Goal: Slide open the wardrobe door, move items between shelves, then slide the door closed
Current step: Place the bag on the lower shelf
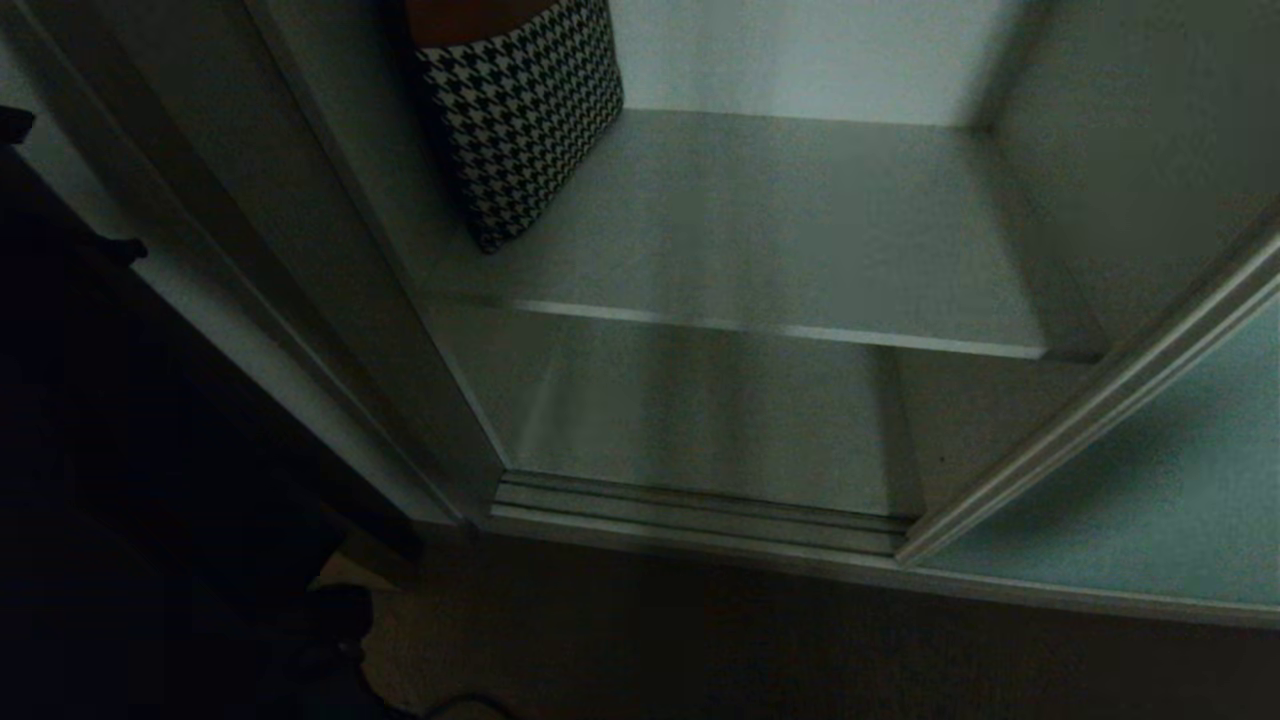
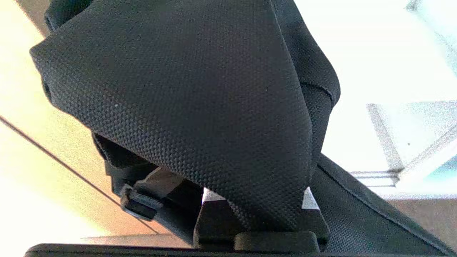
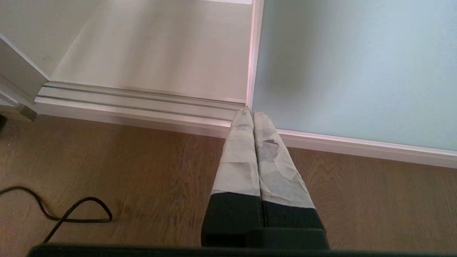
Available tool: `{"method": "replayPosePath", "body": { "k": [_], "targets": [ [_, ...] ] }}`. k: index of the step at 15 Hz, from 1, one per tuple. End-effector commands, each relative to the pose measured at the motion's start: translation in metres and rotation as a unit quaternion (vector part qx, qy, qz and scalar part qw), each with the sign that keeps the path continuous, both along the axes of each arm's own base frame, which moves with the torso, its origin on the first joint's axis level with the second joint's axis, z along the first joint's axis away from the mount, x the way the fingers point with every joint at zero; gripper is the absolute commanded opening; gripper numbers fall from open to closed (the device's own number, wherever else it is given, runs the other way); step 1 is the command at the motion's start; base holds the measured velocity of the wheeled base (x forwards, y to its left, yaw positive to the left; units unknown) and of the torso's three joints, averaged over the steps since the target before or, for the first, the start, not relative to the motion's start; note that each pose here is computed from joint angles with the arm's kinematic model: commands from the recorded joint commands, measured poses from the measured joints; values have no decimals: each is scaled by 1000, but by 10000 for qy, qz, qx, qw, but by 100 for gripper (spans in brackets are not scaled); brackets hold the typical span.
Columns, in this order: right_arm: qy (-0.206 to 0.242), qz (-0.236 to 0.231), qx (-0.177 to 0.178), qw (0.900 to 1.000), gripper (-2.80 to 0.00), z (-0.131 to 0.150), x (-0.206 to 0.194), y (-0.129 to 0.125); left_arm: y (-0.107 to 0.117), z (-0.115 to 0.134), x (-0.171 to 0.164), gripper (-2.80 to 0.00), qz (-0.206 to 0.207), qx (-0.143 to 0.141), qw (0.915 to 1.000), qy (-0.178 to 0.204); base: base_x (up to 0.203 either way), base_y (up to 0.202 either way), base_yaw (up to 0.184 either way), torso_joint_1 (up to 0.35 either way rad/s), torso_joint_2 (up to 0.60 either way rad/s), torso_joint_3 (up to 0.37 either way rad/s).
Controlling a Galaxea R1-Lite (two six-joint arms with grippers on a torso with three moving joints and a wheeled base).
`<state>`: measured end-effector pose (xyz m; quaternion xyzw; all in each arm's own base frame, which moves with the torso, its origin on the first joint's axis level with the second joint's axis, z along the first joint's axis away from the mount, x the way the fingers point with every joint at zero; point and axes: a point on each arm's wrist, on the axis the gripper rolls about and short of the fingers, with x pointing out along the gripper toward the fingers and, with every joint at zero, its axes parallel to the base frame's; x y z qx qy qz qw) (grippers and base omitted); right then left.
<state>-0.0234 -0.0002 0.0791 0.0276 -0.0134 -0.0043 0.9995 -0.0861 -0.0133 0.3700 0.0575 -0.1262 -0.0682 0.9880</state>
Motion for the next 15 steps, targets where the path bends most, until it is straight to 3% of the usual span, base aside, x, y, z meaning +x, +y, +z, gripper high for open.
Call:
{"method": "replayPosePath", "body": {
  "k": [1, 7, 15],
  "targets": [
    [-5, 5, 1, 10000, -280, 0, 0, 0, -2, -8, -12, -280, 79, 0, 10000, -61, 0, 0, 0, 0, 0, 0],
    [-5, 5, 1, 10000, -280, 0, 0, 0, -8, -26, -29, -280, -59, 77, 9999, 100, 0, 0, 0, 0, -1, -163],
    [-5, 1, 1, 10000, -280, 0, 0, 0, -10, -28, -23, -280, -215, 102, 9995, 228, 0, 0, 0, 3, 2, -195]
  ]
}}
